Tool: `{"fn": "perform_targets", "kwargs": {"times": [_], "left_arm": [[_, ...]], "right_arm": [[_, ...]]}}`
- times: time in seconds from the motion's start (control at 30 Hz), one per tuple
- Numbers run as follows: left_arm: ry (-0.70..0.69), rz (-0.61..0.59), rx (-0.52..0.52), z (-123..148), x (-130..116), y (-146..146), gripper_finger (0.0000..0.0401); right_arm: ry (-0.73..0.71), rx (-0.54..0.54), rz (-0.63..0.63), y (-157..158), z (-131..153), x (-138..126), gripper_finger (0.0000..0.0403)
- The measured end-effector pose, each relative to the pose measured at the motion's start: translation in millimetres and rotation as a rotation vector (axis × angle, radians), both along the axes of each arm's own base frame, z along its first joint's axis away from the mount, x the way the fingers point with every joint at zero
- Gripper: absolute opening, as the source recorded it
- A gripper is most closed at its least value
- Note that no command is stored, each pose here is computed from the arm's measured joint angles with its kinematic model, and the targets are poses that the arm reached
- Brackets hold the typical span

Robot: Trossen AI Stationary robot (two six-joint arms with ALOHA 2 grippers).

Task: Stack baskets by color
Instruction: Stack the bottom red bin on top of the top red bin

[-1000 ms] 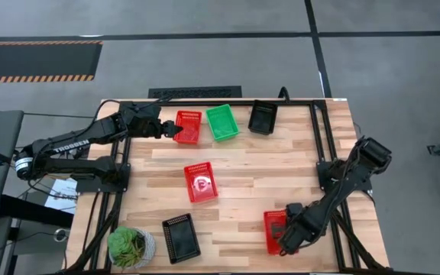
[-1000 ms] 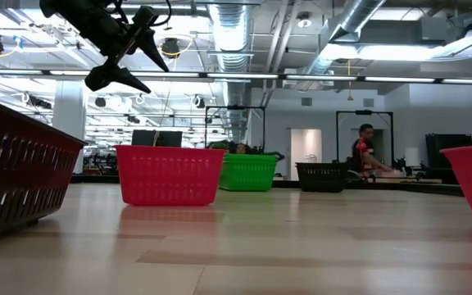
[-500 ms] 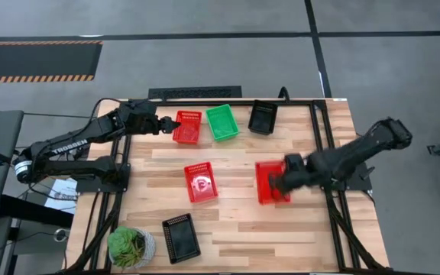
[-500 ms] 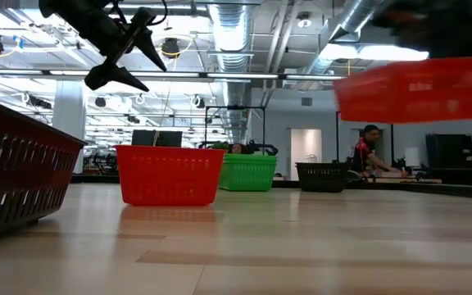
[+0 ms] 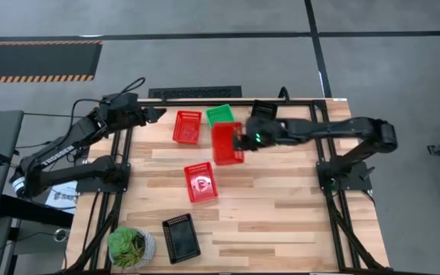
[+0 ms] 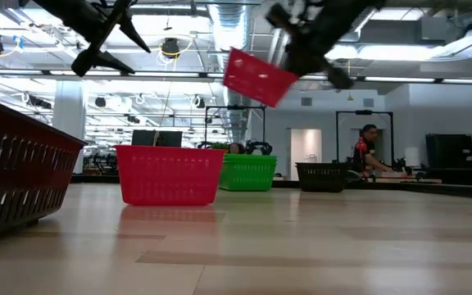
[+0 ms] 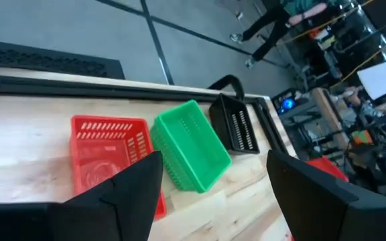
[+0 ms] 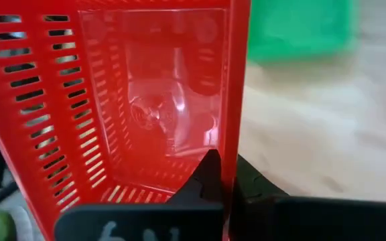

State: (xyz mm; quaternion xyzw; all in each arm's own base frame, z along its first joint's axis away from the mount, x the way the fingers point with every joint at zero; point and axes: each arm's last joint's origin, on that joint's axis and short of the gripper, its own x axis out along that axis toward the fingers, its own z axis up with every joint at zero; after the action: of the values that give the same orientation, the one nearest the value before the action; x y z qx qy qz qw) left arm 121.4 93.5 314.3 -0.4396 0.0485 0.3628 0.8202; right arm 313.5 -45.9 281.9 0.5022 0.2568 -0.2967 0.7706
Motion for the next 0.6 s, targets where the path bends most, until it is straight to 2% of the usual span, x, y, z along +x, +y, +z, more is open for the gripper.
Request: {"fn": "perform_targets", "kwargs": {"times": [0.33,0.47,0.6], "left_arm": [[0.052,0.025,-0.008,-3.6,-5.5,-0.4,0.0256],[0.078,0.020,0.013,-4.2,-5.9,-0.4,0.0256],[0.087,0.038,0.022,-4.3,-6.3,0.1,0.0256]], "right_arm": [[-0.039,-0.125,0.109,-52.4,11.3,76.4,0.0005],[-0.061,-0.115,0.130,-68.2,8.9,103.7,0.0005],[-0.063,-0.091,0.096,-82.9,-1.7,127.5,0.0005]]}}
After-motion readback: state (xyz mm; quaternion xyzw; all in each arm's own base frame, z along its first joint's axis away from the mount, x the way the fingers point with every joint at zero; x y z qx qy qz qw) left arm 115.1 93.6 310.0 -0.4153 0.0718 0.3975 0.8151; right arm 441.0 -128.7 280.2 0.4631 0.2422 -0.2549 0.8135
